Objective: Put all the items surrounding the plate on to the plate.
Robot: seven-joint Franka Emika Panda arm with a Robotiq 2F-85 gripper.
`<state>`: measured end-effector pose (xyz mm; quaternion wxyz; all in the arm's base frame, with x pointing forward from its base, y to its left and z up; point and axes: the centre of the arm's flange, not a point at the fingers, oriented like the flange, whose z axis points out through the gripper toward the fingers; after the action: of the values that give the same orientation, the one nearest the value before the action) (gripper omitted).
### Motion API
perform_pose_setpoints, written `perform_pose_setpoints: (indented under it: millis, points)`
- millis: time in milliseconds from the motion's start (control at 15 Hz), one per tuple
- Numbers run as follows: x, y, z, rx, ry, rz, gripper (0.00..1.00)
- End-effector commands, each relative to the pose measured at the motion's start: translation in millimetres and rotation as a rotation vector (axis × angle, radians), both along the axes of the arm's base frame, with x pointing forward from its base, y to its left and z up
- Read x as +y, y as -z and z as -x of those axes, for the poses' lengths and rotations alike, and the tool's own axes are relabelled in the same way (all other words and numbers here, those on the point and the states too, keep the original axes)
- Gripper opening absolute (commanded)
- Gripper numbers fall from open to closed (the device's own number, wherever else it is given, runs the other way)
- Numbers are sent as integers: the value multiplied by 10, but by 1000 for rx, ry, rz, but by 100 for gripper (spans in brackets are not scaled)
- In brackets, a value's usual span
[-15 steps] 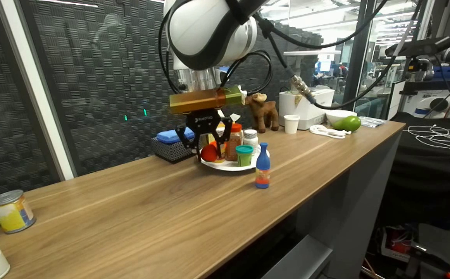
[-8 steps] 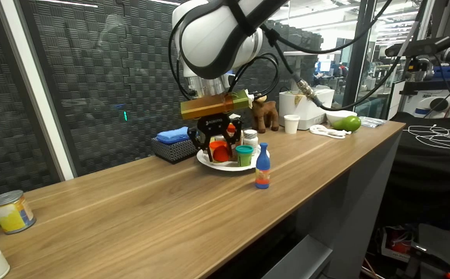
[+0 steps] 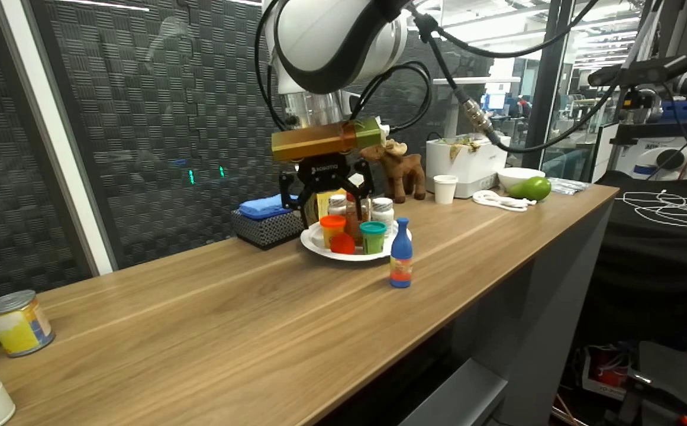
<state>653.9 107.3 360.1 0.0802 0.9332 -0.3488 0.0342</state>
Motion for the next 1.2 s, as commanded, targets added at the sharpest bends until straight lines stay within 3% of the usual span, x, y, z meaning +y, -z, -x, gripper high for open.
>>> perform_pose_setpoints:
  millis: [0, 333, 800, 933, 1133]
  points:
    - [-15, -311, 341, -4, 39, 7, 100]
    - [-21, -484, 728, -4, 52, -20, 100]
    - [-25, -374, 1018, -16, 81, -95, 100]
    - [-79, -310, 1092, -13, 103, -83, 100]
    - [-158, -361, 1137, -88, 131, -47, 100]
